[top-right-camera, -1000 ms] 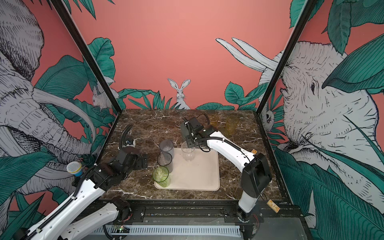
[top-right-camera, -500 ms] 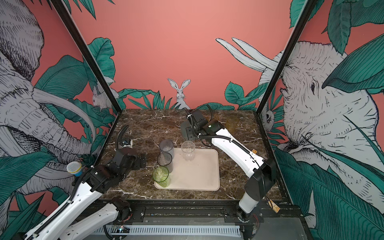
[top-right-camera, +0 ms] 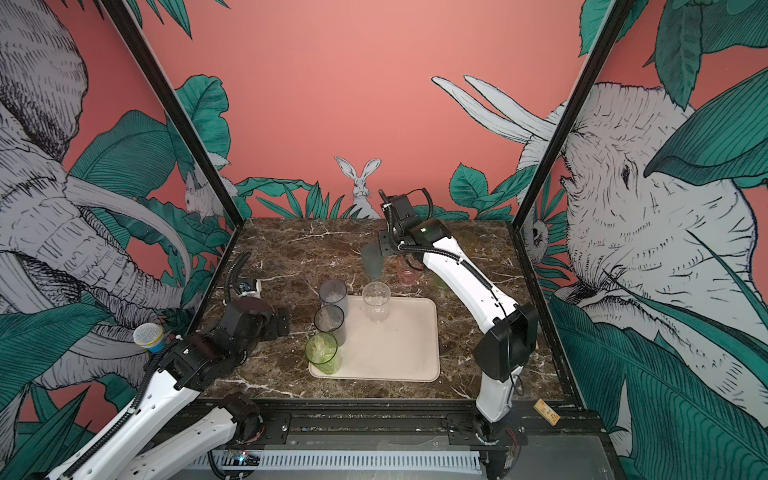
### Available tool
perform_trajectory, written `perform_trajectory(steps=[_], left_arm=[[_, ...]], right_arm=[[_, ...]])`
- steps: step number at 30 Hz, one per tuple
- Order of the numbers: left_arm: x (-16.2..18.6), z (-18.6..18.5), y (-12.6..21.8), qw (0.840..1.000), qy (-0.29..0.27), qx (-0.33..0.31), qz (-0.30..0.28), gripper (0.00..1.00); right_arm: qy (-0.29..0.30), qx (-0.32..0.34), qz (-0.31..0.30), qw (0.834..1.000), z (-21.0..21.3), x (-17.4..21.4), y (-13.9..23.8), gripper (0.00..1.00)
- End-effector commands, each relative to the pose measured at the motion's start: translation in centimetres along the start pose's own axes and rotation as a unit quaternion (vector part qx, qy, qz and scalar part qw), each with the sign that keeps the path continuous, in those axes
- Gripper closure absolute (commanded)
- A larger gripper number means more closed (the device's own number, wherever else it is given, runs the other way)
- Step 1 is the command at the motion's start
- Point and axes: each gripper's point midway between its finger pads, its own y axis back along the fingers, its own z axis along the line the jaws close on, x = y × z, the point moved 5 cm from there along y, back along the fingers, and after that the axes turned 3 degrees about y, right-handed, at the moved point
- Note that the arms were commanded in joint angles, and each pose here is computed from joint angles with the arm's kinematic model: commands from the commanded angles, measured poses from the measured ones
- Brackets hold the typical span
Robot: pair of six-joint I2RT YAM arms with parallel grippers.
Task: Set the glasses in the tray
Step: 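Open the right gripper and raise it off the clear glass, then move the right gripper above the teal frosted glass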
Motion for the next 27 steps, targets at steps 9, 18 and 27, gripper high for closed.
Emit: perform_trajectory(steps=[9, 18, 27], left_arm=[[-0.3, 0.7, 0.4, 1.0, 0.02, -0.017, -0.006, 0.01], [-0.3, 1.0, 0.8, 1.0, 0.025, -0.013, -0.012, 0.01], [0.2, 0.3, 0.9, 1.0, 0.007, 0.015, 0.009, 0.0]], right_arm=[[-0.018, -0.005, 0.011, 1.0, -1.2, -2.3, -3.7, 0.43], [-0.022, 0.001, 0.038, 0.999, -1.3, -2.2, -8.1, 0.43], [-0.022, 0.001, 0.063, 0.998, -1.1, -1.8, -11.2, 0.44]])
